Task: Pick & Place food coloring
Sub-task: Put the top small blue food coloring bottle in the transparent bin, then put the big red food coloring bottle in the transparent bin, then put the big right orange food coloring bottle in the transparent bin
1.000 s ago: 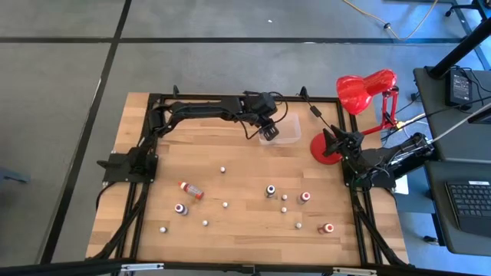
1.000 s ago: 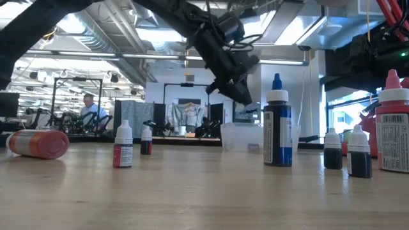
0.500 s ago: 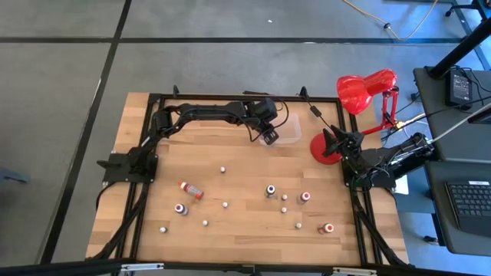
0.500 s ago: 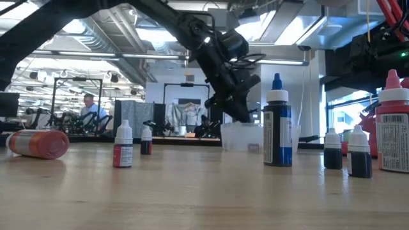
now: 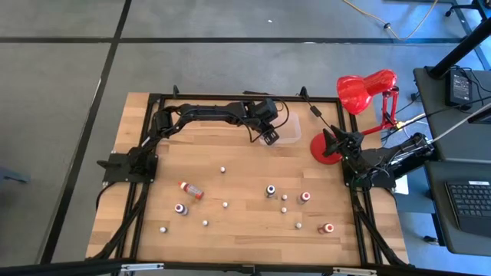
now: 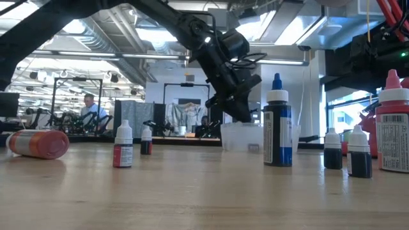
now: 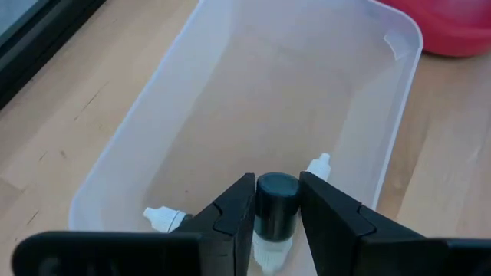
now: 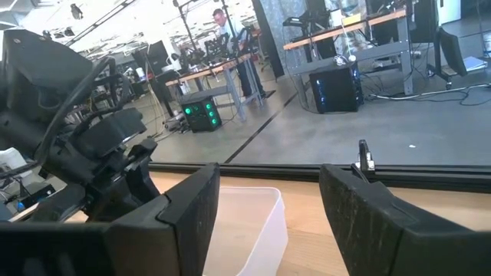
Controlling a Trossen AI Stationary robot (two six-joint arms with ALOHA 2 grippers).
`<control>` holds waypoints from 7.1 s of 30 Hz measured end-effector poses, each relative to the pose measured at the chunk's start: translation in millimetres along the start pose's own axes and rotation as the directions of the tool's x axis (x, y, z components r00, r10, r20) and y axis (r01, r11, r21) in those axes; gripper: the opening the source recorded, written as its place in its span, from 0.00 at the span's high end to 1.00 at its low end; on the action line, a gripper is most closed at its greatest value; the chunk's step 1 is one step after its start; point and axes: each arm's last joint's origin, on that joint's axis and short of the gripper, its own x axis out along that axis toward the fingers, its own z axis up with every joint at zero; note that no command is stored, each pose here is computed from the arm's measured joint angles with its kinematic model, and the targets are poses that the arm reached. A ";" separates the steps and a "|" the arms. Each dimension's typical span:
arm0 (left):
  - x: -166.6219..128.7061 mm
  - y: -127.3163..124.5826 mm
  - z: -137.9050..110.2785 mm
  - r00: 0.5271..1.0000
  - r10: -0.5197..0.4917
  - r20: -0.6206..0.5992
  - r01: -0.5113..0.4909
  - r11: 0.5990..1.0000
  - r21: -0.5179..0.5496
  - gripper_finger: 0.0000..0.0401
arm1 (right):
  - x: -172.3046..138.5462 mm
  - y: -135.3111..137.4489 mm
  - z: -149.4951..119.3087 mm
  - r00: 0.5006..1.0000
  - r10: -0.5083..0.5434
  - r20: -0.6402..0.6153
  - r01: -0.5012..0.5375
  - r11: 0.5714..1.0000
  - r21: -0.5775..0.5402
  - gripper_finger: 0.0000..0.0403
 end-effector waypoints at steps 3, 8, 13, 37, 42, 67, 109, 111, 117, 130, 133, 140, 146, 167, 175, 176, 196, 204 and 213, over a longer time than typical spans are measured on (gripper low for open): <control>0.0 0.0 0.0 1.000 0.000 0.000 0.000 1.000 0.000 0.73 | 0.0 0.5 0.3 1.000 0.011 -0.003 -0.011 1.000 0.005 0.44; 0.0 0.0 0.1 1.000 -0.001 0.001 0.001 1.000 0.000 0.68 | -0.1 4.1 4.0 0.996 0.085 -0.013 -0.085 0.996 -0.012 0.44; -14.0 -1.7 9.1 0.999 -0.013 0.048 0.012 1.000 0.026 0.63 | -1.5 12.2 15.8 0.962 0.274 0.005 -0.273 0.959 -0.076 0.44; -89.2 18.6 13.1 0.984 0.169 -0.063 -0.153 0.966 0.207 0.64 | 3.2 109.4 77.6 0.737 0.561 -0.377 -0.672 0.667 -0.321 0.44; -89.2 19.6 12.9 0.983 0.171 -0.067 -0.154 0.966 0.208 0.63 | 0.5 145.3 71.6 0.565 0.514 -0.646 -0.778 0.592 -0.209 0.44; -88.9 19.1 14.3 0.985 0.167 -0.051 -0.147 0.949 0.278 0.64 | -37.0 201.7 6.2 0.104 -0.103 -0.989 -0.829 0.541 -0.143 0.44; -88.5 18.1 13.7 0.985 0.162 -0.055 -0.141 0.950 0.280 0.64 | -34.2 188.9 -13.9 0.157 -0.186 -0.970 -0.836 0.498 -0.231 0.66; -88.6 17.8 13.6 0.985 0.162 -0.056 -0.140 0.950 0.280 0.64 | -34.3 188.8 -13.6 0.158 -0.186 -0.970 -0.821 0.521 -0.234 0.70; -88.9 18.4 10.6 0.982 0.169 -0.087 -0.139 0.950 0.279 0.64 | -27.4 188.6 -12.6 0.202 -0.192 -0.960 -0.752 0.598 -0.278 0.71; -92.9 21.3 -1.1 0.957 0.202 -0.206 -0.136 0.946 0.294 0.64 | 30.3 182.5 -1.9 0.321 -0.255 -0.912 -0.529 0.751 -0.396 0.71; -98.6 21.9 -1.2 0.955 0.207 -0.211 -0.140 0.945 0.295 0.64 | 43.6 181.9 -0.5 0.380 -0.249 -0.891 -0.478 0.772 -0.419 0.71; -127.0 23.7 6.1 0.953 0.271 -0.132 -0.225 0.931 0.287 0.64 | 64.0 188.2 -6.9 0.512 -0.120 -0.851 -0.498 0.766 -0.408 0.71; -153.6 23.2 10.5 0.962 0.264 -0.077 -0.238 0.939 0.248 0.64 | 78.9 183.6 3.0 0.552 -0.071 -0.831 -0.486 0.782 -0.390 0.71; -172.2 25.9 7.6 0.937 0.339 -0.078 -0.317 0.924 0.216 0.64 | 124.9 142.5 39.3 0.699 -0.268 -0.664 -0.186 0.827 -0.530 0.71; -172.2 26.0 7.5 0.937 0.340 -0.078 -0.319 0.925 0.205 0.64 | 139.3 127.0 16.1 0.668 -0.336 -0.664 -0.159 0.807 -0.568 0.71; -172.2 26.0 7.5 0.937 0.340 -0.078 -0.319 0.926 0.204 0.64 | 140.1 124.5 12.5 0.665 -0.346 -0.662 -0.154 0.804 -0.575 0.71; -172.1 25.9 7.6 0.937 0.340 -0.078 -0.320 0.927 0.193 0.64 | 160.4 90.5 3.7 0.649 -0.413 -0.639 -0.005 0.837 -0.547 0.68; -172.1 25.9 7.6 0.937 0.340 -0.078 -0.322 0.929 0.183 0.64 | 165.9 83.4 6.4 0.643 -0.436 -0.630 0.030 0.836 -0.548 0.48; -172.0 25.9 7.6 0.937 0.340 -0.078 -0.323 0.929 0.179 0.64 | 168.8 83.7 7.8 0.660 -0.428 -0.617 0.045 0.842 -0.537 0.46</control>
